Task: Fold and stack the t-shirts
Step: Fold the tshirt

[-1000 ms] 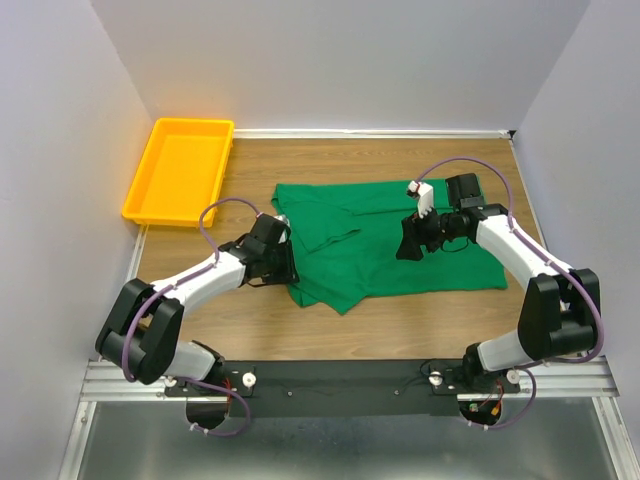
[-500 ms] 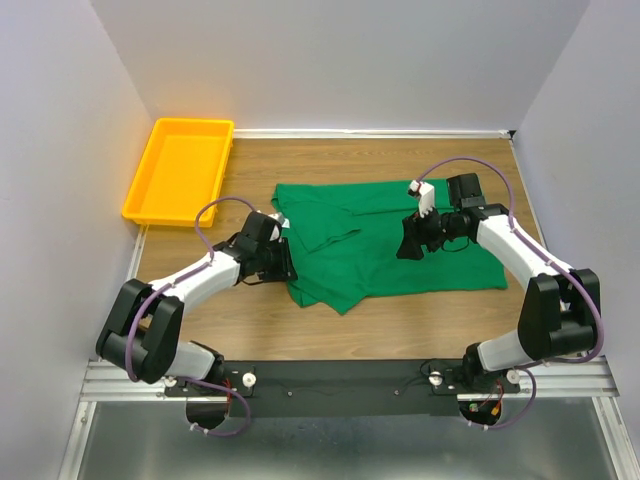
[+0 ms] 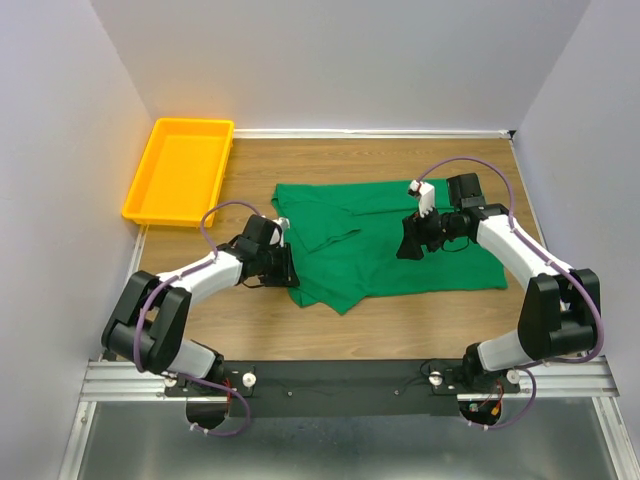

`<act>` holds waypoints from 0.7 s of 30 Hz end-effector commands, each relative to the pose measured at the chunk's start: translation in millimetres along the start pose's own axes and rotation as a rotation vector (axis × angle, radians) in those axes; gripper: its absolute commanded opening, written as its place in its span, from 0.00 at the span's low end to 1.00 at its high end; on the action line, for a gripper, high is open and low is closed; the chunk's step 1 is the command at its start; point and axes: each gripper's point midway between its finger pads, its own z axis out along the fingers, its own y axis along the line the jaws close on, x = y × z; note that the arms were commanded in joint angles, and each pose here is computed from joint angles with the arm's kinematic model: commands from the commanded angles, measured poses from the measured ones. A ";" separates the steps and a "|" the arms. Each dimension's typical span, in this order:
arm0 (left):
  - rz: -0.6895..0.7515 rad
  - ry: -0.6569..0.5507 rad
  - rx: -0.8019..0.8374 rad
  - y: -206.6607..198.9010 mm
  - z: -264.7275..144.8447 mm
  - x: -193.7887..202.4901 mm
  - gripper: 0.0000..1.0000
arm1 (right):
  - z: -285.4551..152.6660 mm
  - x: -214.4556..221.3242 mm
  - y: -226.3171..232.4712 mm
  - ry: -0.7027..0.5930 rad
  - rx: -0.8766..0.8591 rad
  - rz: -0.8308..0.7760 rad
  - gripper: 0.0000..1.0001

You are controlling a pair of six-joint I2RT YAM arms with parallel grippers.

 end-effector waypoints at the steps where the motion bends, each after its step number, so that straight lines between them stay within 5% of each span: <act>1: 0.033 0.001 0.017 -1.7 2.5 -5.4 0.41 | -1.3 1.0 -6.6 -0.004 0.027 0.008 0.77; 12: 0.058 0.008 0.040 -5.6 6.0 -9.1 0.29 | -1.1 2.7 -7.7 -0.001 0.029 0.013 0.77; 13: 0.057 0.007 0.041 -5.6 5.9 -9.6 0.18 | -1.1 2.6 -7.4 -0.001 0.028 0.013 0.77; 21: 0.064 -0.018 0.065 -14.6 -0.8 -18.0 0.00 | -2.0 3.2 -9.1 -0.001 0.038 0.009 0.77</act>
